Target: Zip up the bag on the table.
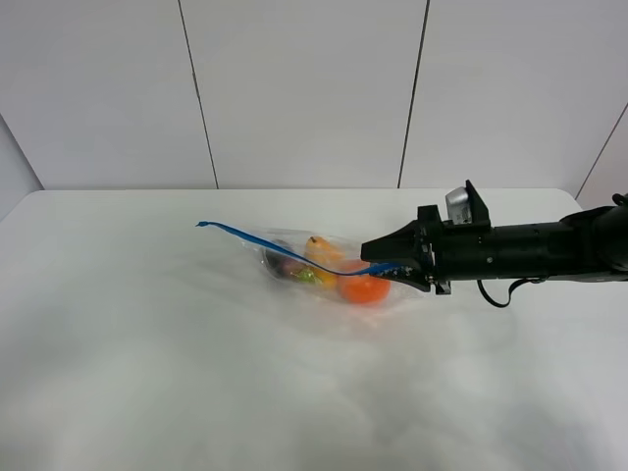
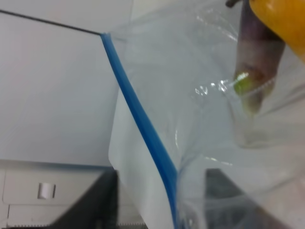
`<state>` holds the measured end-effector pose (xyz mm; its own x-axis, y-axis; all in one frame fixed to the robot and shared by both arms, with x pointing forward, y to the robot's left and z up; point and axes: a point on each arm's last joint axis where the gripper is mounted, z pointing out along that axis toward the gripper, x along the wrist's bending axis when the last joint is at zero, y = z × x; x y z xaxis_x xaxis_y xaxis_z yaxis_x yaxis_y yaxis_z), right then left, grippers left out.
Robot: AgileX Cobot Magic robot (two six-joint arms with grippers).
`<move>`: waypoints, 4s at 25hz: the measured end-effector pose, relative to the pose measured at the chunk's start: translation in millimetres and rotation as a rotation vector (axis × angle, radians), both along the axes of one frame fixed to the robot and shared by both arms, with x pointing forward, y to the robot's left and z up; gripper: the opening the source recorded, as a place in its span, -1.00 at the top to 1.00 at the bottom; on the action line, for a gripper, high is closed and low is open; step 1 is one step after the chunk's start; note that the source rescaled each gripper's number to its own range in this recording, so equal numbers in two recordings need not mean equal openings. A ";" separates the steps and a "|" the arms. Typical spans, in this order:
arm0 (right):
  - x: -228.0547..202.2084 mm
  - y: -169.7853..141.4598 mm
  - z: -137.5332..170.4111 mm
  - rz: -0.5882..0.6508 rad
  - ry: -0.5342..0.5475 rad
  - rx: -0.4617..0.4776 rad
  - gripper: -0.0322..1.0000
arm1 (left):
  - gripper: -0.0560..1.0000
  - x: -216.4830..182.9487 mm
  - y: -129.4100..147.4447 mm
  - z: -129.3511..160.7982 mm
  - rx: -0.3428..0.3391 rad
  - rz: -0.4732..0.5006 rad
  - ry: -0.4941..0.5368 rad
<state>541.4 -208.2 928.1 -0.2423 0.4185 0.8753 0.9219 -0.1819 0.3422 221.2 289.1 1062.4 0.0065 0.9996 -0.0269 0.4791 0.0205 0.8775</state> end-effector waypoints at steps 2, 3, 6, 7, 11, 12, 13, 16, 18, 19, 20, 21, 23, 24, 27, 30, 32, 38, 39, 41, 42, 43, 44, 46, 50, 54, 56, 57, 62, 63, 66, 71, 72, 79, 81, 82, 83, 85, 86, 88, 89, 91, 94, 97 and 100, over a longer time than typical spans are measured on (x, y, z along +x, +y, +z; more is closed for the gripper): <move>1.3 -0.2 0.9 -0.012 -0.012 0.006 -0.61 | -0.62 0.0 0.0 0.0 0.000 0.000 0.000; 1.8 -0.2 1.2 -0.017 -0.015 0.009 -0.73 | -0.62 0.0 0.0 0.0 0.000 0.000 0.000; 3.0 -0.4 1.9 -0.032 -0.016 0.018 -0.92 | -0.62 0.0 0.0 0.0 0.000 0.000 0.000; 3.1 -0.4 2.0 -0.032 -0.017 0.019 -0.94 | -0.62 0.0 0.0 0.0 0.000 0.000 0.000; 3.1 -0.4 2.0 -0.031 -0.018 0.018 -0.97 | -0.62 0.0 0.0 0.0 0.001 -0.001 0.000; 3.1 -0.4 2.0 -0.031 -0.018 0.018 -0.97 | -0.62 0.0 0.0 0.0 0.001 -0.001 0.000; 3.1 -0.4 2.0 -0.031 -0.018 0.018 -0.97 | -0.62 0.0 0.0 0.0 0.001 -0.001 0.000; 2.5 -0.3 1.6 -0.022 -0.021 0.012 -0.97 | -0.62 0.0 0.0 0.0 0.001 -0.001 0.000; 1.5 -0.4 0.3 -0.008 -0.027 -0.006 -0.97 | -0.62 0.0 0.0 0.0 0.001 -0.001 0.000; 0.8 -0.6 -0.8 0.002 -0.031 -0.021 -0.97 | -0.62 0.0 0.0 0.0 0.001 -0.001 0.000; 0.4 -1.1 -2.6 0.008 -0.032 -0.043 -0.97 | -0.62 0.0 0.0 0.0 0.001 -0.001 0.000; 0.0 -1.7 -4.2 0.014 -0.034 -0.064 -0.97 | -0.62 0.0 0.0 0.0 0.001 -0.001 0.000; -0.5 -3.8 -9.0 0.023 -0.037 -0.126 -0.97 | -0.62 0.0 0.0 0.0 0.001 -0.001 0.000; -0.6 -5.0 -11.3 0.026 -0.039 -0.157 -0.97 | -0.62 0.0 0.0 0.0 0.001 -0.001 0.000; 0.5 -10.6 -19.6 0.017 -0.042 -0.272 -0.97 | -0.62 0.0 0.0 0.0 0.001 -0.001 0.000; 2.2 -16.4 -25.7 -0.002 -0.048 -0.373 -0.97 | -0.62 0.0 0.0 0.0 0.001 -0.001 0.000; 3.4 -21.7 -27.3 -0.017 -0.064 -0.455 -0.97 | -0.62 0.0 0.0 0.0 0.001 -0.001 0.000; 7.7 -40.0 -13.7 -0.081 -0.180 -0.707 -0.97 | -0.62 0.0 0.0 0.0 0.001 -0.001 0.000; 8.2 -43.4 -9.2 -0.098 -0.201 -0.746 -0.97 | -0.62 0.0 0.0 0.0 0.001 -0.001 0.000; 8.6 -49.7 -0.7 -0.134 -0.235 -0.818 -0.97 | -0.62 0.0 0.0 0.0 0.001 -0.001 0.000; 8.6 -52.2 4.2 -0.156 -0.246 -0.842 -0.97 | -0.62 0.0 0.0 0.0 0.001 -0.001 0.000; 8.8 -55.2 7.4 -0.178 -0.255 -0.872 -0.97 | -0.62 0.0 0.0 0.0 0.001 -0.001 0.000; 9.0 -58.1 10.9 -0.198 -0.264 -0.900 -0.97 | -0.62 0.0 0.0 0.0 0.001 -0.001 0.000; 9.1 -62.2 14.8 -0.227 -0.274 -0.941 -0.97 | -0.62 0.0 0.0 0.0 0.001 -0.001 0.000; 8.3 -66.7 15.0 -0.234 -0.269 -0.997 -0.97 | -0.62 0.0 0.0 0.0 0.001 -0.001 0.000; 6.9 -69.4 13.7 -0.248 -0.238 -1.022 -0.97 | -0.62 0.0 0.0 0.0 0.001 -0.001 0.000; 6.1 -74.1 12.8 -0.267 -0.210 -1.028 -0.97 | -0.62 0.0 0.0 0.0 0.001 -0.001 0.000; 5.6 -78.0 12.3 -0.286 -0.185 -1.026 -0.97 | -0.62 0.0 0.0 0.0 0.001 -0.001 0.000; 1.7 -97.4 9.3 -0.338 -0.088 -1.037 -0.97 | -0.62 0.0 0.0 0.0 0.001 -0.001 0.000; 1.1 -97.6 8.9 -0.333 -0.084 -1.041 -0.97 | -0.62 0.0 0.0 0.0 0.001 -0.001 0.000; -0.4 -97.8 8.0 -0.321 -0.068 -1.048 -0.97 | -0.62 0.0 0.0 0.0 0.001 -0.001 0.000; -0.9 -100.7 7.7 -0.319 -0.065 -1.058 -0.97 | -0.62 0.0 0.0 0.0 0.001 -0.001 0.000; -1.0 -101.8 7.6 -0.318 -0.064 -1.061 -0.97 | -0.62 0.0 0.0 0.0 0.001 -0.001 0.000; -2.8 -105.3 12.5 -0.321 -0.072 -1.069 -0.97 | -0.62 0.0 0.0 0.0 0.001 -0.001 0.000; -5.4 -112.4 21.2 -0.354 -0.079 -1.067 -0.97 | -0.62 0.0 0.0 0.0 0.001 -0.001 0.000; -7.1 -117.3 26.3 -0.375 -0.082 -1.067 -0.97 | -0.62 0.0 -0.1 0.0 0.000 -0.001 0.000; -9.3 -121.9 30.7 -0.393 -0.080 -1.066 -0.97 | -0.62 0.0 -0.1 0.0 0.000 -0.001 0.000; -15.0 -128.2 42.9 -0.422 -0.088 -1.065 -0.97 | -0.62 0.0 -0.1 0.0 0.000 -0.001 0.000; -17.9 -130.2 48.3 -0.433 -0.091 -1.063 -0.97 | -0.62 0.0 -0.1 0.0 0.000 -0.001 0.000; -24.5 -130.7 63.1 -0.453 -0.121 -1.059 -0.97 | -0.62 0.0 -0.1 0.0 0.000 -0.001 0.000; -28.2 -129.9 71.1 -0.462 -0.140 -1.056 -0.97 | -0.62 0.0 -0.1 0.0 0.000 -0.001 0.000; -36.5 -127.6 85.8 -0.476 -0.169 -1.046 -0.97 | -0.62 0.0 -0.1 -0.1 0.000 -0.001 0.001; -51.5 -122.9 107.2 -0.500 -0.201 -1.011 -0.97 | -0.62 0.0 -0.1 -0.1 0.000 -0.001 0.001; -66.7 -118.5 126.8 -0.524 -0.246 -0.985 -0.97 | -0.62 0.0 -0.2 -0.1 -0.001 -0.002 0.001; -82.6 -114.0 145.5 -0.556 -0.299 -0.952 -0.97 | -0.62 0.0 -0.2 -0.1 -0.001 -0.002 0.001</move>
